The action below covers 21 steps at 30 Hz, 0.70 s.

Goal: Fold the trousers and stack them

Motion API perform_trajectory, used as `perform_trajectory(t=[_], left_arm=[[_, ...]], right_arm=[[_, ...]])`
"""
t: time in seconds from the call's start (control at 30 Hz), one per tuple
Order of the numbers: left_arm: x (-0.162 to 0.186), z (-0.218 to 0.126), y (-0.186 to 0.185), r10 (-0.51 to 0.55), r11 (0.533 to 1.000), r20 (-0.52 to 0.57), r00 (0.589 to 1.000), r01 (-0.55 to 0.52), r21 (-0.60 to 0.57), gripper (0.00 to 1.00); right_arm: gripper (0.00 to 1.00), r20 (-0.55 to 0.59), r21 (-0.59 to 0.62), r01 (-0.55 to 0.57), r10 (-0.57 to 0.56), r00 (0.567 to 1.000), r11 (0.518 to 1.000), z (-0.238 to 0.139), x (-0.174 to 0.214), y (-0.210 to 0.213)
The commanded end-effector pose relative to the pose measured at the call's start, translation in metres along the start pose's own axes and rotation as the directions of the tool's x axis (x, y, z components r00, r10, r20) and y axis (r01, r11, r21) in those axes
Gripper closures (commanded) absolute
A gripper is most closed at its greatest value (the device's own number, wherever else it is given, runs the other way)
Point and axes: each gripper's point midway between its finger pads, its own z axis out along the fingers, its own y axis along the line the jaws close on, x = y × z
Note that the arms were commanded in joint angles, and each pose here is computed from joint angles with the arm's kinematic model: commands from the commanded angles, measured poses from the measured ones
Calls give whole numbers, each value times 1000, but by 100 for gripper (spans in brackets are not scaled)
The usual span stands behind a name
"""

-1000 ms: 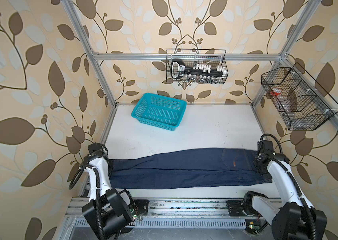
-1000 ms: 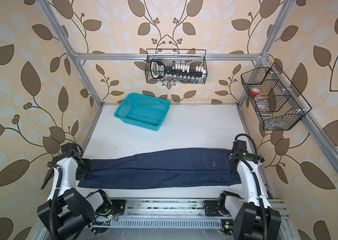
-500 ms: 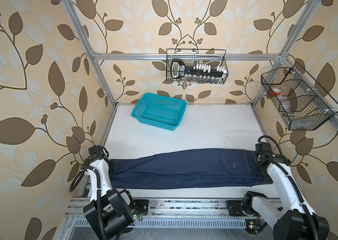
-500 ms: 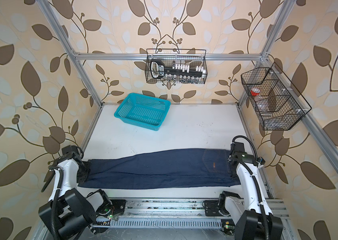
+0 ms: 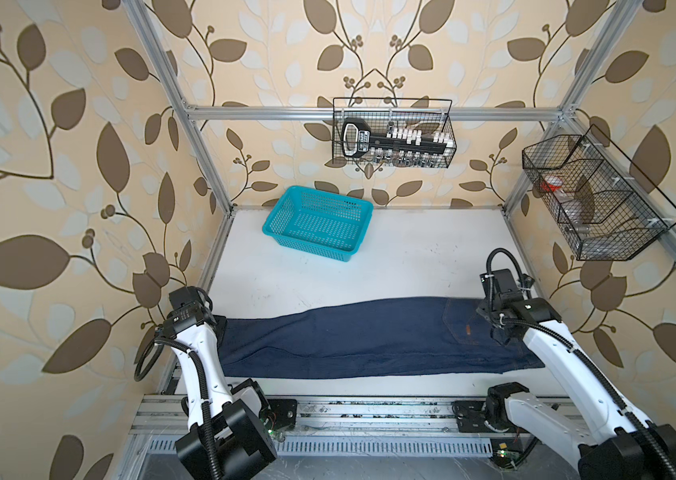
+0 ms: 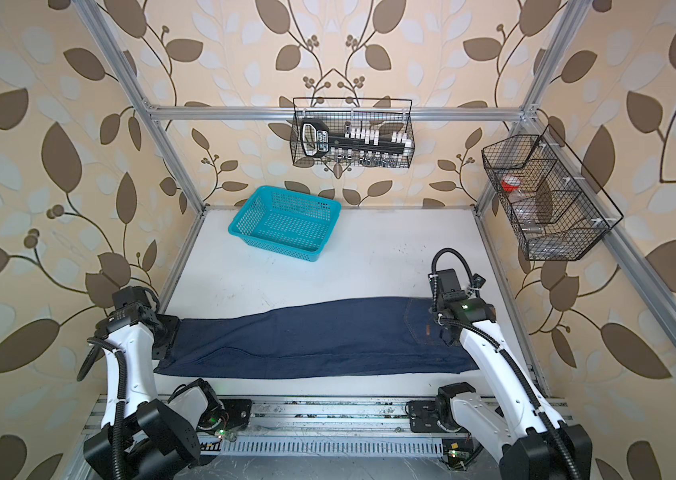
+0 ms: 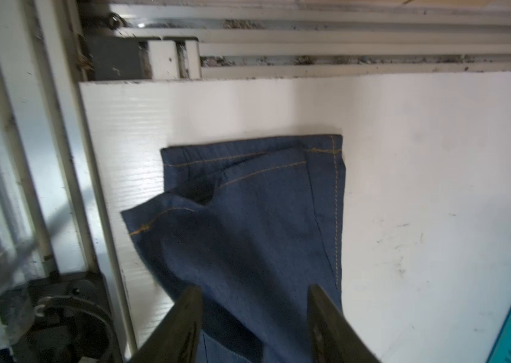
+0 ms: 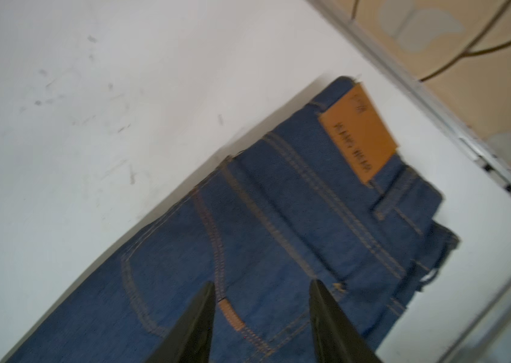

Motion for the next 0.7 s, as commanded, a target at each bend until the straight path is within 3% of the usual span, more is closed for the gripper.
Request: perform_trajectory(t=[0.0, 0.27, 0.4, 0.67], left_arm=[[30, 12, -11, 55, 998, -110, 992, -51, 44, 45], [82, 52, -8, 162, 986, -246, 956, -166, 4, 56], [98, 76, 7, 166, 980, -304, 938, -190, -51, 67], [91, 103, -14, 234, 962, -313, 920, -266, -61, 73]], right_arm=[[49, -72, -90, 44, -51, 996, 995, 20, 29, 32], [47, -197, -122, 91, -114, 974, 988, 48, 84, 50], [46, -265, -86, 100, -119, 957, 991, 63, 107, 40], [45, -269, -49, 98, -107, 957, 994, 85, 96, 45]])
